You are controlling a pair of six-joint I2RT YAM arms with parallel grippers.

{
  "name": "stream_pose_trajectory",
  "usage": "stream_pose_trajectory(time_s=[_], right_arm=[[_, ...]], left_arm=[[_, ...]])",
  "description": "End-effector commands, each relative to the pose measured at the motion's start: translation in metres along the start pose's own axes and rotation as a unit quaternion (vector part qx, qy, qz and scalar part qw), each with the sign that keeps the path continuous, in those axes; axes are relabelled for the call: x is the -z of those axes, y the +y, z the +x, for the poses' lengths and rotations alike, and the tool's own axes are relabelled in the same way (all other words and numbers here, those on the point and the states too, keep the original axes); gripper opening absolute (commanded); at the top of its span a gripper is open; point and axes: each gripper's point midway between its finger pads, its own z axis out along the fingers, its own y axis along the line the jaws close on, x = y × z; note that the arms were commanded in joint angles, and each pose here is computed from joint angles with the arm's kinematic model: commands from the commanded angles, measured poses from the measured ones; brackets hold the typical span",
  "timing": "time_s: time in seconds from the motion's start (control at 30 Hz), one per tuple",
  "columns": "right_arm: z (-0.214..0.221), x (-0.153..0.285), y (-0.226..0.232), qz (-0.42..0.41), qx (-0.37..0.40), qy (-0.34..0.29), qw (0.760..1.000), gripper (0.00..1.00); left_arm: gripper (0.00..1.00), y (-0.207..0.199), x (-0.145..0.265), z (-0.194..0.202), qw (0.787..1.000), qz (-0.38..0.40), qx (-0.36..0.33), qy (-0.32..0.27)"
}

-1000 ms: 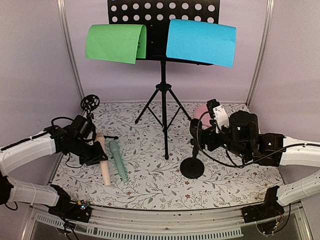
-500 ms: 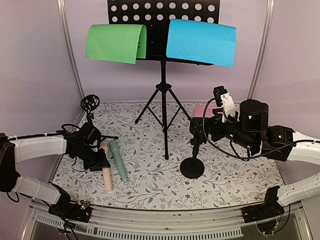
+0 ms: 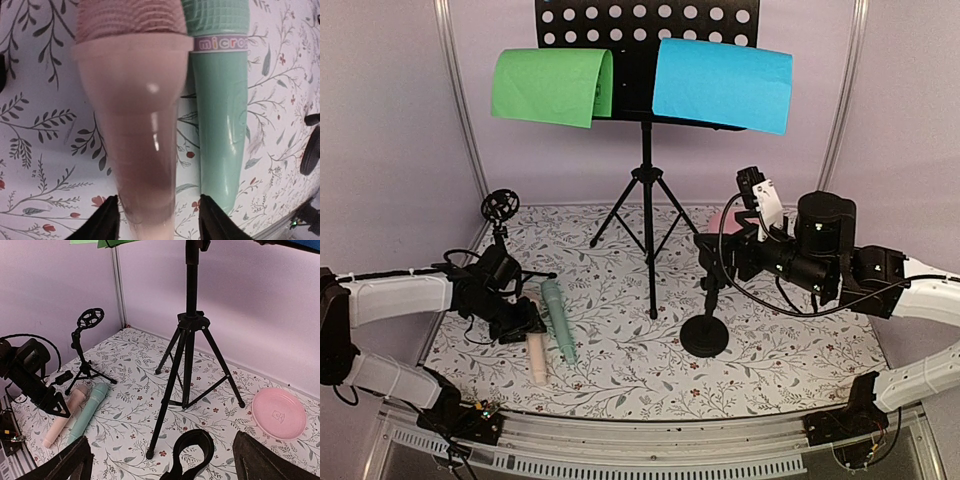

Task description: Pack up the instrument practice props

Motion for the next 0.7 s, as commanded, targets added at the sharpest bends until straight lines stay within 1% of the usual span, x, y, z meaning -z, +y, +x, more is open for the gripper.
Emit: stream_pose_trajectory(time_s=[0.0,0.13,0.2,0.27,0.37,0.43,0.5,0.6,0.67], right_arm=[[-0.018,-0.002,0.011,-0.024,0.003,-0.024,0.999,1.00],[-0.037,-0.005,0.018,-0.037,0.005,-0.048,0.998,1.00],[-0.044,-0.008,0.024,-0.047,0.011,-0.055,0.997,1.00],[-0.051,-0.011,0.030,-0.057,0.013,-0.058,0.997,1.00],[-0.057,-0.014,0.041,-0.083,0.013,-0.060,0.995,0.99],[-0.061,-0.014,0.049,-0.104,0.009,-0.063,0.993,0.99],[-0.063,-0.015,0.057,-0.124,0.004,-0.067,0.990,0.99],[-0.068,-0.016,0.066,-0.148,0.000,-0.082,0.986,0.99],[-0.073,-0.017,0.071,-0.157,-0.003,-0.095,0.983,0.99]], left_arm=[[0.68,0.002,0.007,-0.005,1.000,-0.001,0.008,-0.016],[0.93,-0.001,0.019,-0.009,0.999,0.001,0.013,-0.030],[0.99,-0.001,0.028,-0.011,0.999,-0.003,0.018,-0.036],[0.99,-0.002,0.040,-0.014,0.999,-0.011,0.029,-0.042],[0.99,-0.015,0.064,-0.021,0.998,0.010,0.037,-0.058],[0.99,-0.030,0.086,-0.027,0.996,0.041,0.035,-0.077],[0.99,-0.052,0.114,-0.036,0.991,0.086,0.010,-0.103],[0.99,-0.074,0.159,-0.049,0.978,0.139,-0.015,-0.157],[0.99,-0.087,0.183,-0.053,0.967,0.178,-0.025,-0.180]])
